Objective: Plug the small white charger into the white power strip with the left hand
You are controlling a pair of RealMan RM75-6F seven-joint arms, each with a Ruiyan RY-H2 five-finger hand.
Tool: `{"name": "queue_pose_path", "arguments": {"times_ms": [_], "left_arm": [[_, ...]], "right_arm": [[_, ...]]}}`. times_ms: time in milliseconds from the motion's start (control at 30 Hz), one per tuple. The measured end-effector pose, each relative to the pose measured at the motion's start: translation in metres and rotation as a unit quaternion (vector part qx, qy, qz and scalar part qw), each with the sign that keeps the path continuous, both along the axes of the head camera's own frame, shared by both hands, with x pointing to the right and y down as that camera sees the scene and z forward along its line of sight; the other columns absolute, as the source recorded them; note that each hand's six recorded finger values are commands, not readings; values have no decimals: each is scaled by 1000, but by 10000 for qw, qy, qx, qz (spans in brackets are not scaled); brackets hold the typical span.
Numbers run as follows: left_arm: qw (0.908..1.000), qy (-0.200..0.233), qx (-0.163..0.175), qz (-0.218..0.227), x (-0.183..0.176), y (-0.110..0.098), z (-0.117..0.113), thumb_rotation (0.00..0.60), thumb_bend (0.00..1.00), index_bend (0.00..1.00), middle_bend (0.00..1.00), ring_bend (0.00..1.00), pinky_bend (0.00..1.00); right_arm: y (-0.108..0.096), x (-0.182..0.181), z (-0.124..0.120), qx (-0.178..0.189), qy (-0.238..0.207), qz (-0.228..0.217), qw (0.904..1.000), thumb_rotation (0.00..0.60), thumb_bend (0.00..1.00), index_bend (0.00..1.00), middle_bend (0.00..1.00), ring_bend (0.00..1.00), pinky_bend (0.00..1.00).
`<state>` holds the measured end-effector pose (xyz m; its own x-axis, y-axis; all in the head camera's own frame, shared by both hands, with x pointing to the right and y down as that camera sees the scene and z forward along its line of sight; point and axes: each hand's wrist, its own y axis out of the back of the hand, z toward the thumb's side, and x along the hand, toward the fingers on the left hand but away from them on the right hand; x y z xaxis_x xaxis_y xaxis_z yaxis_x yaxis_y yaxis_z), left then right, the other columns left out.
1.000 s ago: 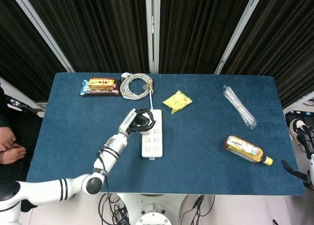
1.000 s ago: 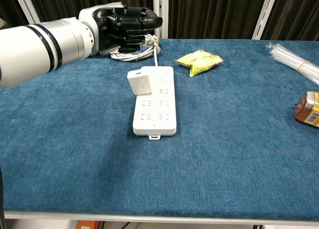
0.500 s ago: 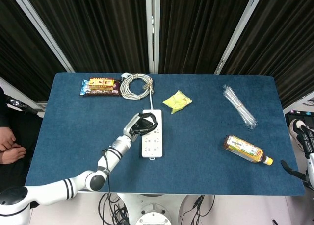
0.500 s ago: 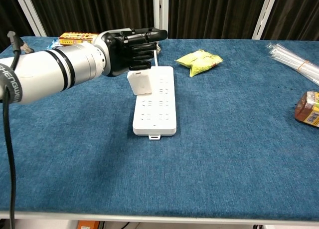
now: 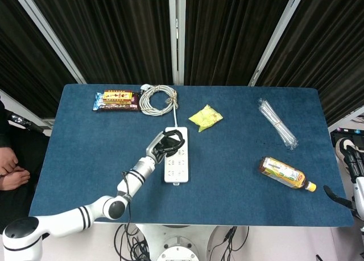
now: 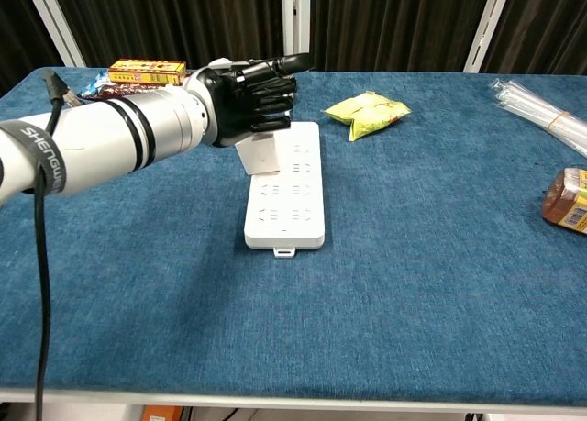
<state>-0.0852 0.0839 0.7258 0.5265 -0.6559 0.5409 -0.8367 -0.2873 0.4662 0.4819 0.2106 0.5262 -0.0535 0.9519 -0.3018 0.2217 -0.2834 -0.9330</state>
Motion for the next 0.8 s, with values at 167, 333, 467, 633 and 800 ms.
{"name": "queue_pose_path", "arguments": {"times_ms": [167, 333, 467, 633, 800], "left_arm": [[10000, 37, 8, 53, 3, 1, 1, 600, 510, 912, 1000, 947, 993], [9999, 57, 32, 129, 8, 3, 1, 600, 510, 912, 1000, 947, 992], [9998, 69, 16, 166, 11, 4, 2, 600, 510, 912, 1000, 947, 991], [9997, 68, 12, 214, 15, 5, 3, 600, 509, 912, 1000, 947, 991], [9997, 62, 2, 252, 17, 7, 4, 600, 510, 912, 1000, 947, 991]], "right_arm": [[0, -1, 1, -14, 9, 1, 10000, 600, 111, 0, 17, 0, 0], [0, -1, 1, -22, 20, 10, 10000, 600, 111, 0, 17, 0, 0], [0, 0, 1, -24, 24, 29, 10000, 600, 111, 0, 17, 0, 0], [1, 1, 1, -26, 20, 38, 10000, 600, 111, 0, 17, 0, 0], [1, 2, 1, -35, 19, 49, 10000, 600, 111, 0, 17, 0, 0]]}}
